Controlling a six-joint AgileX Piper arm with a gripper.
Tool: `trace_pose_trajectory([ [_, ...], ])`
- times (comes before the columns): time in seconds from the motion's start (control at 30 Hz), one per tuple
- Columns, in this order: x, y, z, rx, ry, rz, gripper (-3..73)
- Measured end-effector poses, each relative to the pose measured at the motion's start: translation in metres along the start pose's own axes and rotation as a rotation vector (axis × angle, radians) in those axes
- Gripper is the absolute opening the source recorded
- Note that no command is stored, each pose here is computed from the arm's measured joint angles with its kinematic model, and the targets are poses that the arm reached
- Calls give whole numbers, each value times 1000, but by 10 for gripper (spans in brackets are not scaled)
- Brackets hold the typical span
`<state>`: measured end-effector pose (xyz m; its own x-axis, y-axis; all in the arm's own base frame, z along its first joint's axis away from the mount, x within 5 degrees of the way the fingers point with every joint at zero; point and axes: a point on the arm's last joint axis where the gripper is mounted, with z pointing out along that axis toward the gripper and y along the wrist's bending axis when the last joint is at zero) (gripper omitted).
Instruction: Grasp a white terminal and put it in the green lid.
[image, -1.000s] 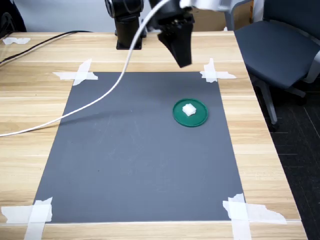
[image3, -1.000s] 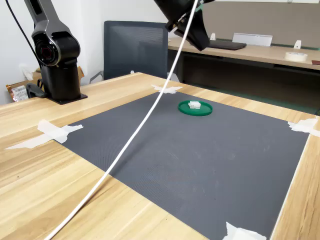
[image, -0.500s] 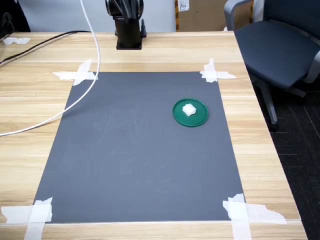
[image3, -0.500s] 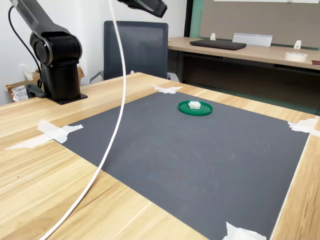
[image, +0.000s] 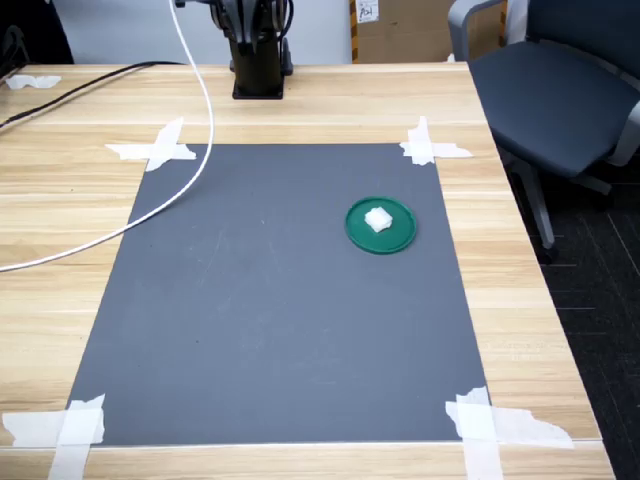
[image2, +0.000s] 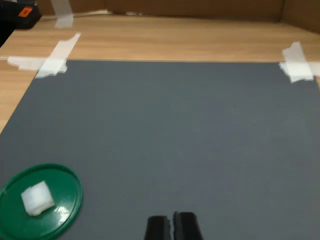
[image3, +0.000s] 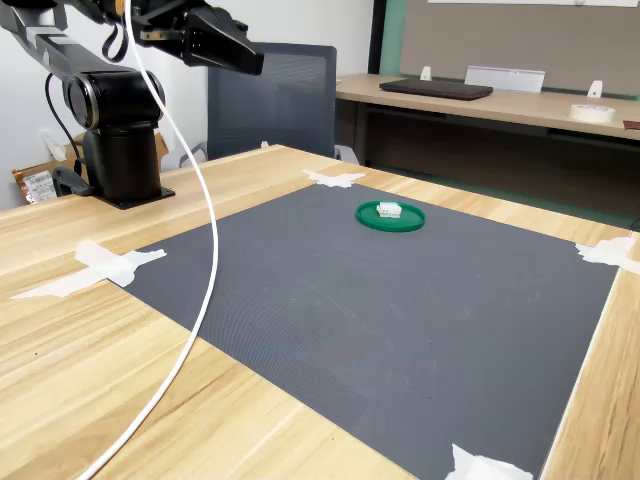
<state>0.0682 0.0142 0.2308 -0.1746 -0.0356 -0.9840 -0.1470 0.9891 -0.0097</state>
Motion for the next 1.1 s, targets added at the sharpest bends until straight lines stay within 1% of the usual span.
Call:
trace_pose_trajectory([
  [0.27,18,5,-7,-29,-15,-11,-28],
  [0.47,21,6,-10,-30,-43,-18,-27],
  [0.77,33,6,-7,-37,-3,-11,-28],
  [1.1,37,6,-6,-38,8,-9,-28],
])
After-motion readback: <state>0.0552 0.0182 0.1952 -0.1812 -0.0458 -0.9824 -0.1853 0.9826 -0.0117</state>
